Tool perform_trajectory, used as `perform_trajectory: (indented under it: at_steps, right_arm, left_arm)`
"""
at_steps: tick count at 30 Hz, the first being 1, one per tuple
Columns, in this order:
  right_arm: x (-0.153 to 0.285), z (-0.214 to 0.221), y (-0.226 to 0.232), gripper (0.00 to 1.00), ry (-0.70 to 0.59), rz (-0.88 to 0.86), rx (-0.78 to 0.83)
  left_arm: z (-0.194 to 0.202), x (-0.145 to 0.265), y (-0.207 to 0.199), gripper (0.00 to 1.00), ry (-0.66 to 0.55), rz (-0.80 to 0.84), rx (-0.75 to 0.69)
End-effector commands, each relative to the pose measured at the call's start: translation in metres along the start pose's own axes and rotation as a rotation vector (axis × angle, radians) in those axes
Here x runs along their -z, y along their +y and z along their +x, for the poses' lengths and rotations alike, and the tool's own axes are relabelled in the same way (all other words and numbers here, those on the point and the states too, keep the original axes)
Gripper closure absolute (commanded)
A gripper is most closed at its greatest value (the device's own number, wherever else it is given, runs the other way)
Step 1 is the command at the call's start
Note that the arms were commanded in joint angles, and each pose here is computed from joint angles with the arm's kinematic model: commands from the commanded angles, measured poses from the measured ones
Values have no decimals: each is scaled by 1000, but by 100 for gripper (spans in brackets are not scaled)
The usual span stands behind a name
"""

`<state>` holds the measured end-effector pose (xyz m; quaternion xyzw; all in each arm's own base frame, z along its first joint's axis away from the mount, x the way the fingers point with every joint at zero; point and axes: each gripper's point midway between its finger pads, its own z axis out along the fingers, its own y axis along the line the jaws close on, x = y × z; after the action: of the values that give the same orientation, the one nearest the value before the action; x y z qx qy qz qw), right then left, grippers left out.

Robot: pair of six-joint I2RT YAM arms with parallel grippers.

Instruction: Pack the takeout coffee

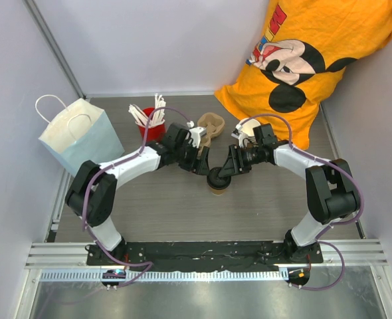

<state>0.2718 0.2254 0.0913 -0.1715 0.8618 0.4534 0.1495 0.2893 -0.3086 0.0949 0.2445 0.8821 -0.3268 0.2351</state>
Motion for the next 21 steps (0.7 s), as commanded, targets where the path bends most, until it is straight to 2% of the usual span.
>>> perform_trajectory:
  at_steps: [1,8,11,15,21]
  right_arm:
    - [-6,4,-13,42,23,77,56]
    - [-7,7,-15,43,33,92,65]
    - [-7,7,-15,43,36,93,65]
    - [-6,6,-13,43,36,86,71]
    - [1,-6,-1,42,10,72,100]
  left_arm:
    - [40,-26,22,28,143,-114,-39]
    - [52,-32,31,32,185,-141,-23]
    - [37,-25,22,32,137,-119,-26]
    - [12,-12,7,20,69,-78,-39]
    - [-26,7,-10,14,-17,-13,-44]
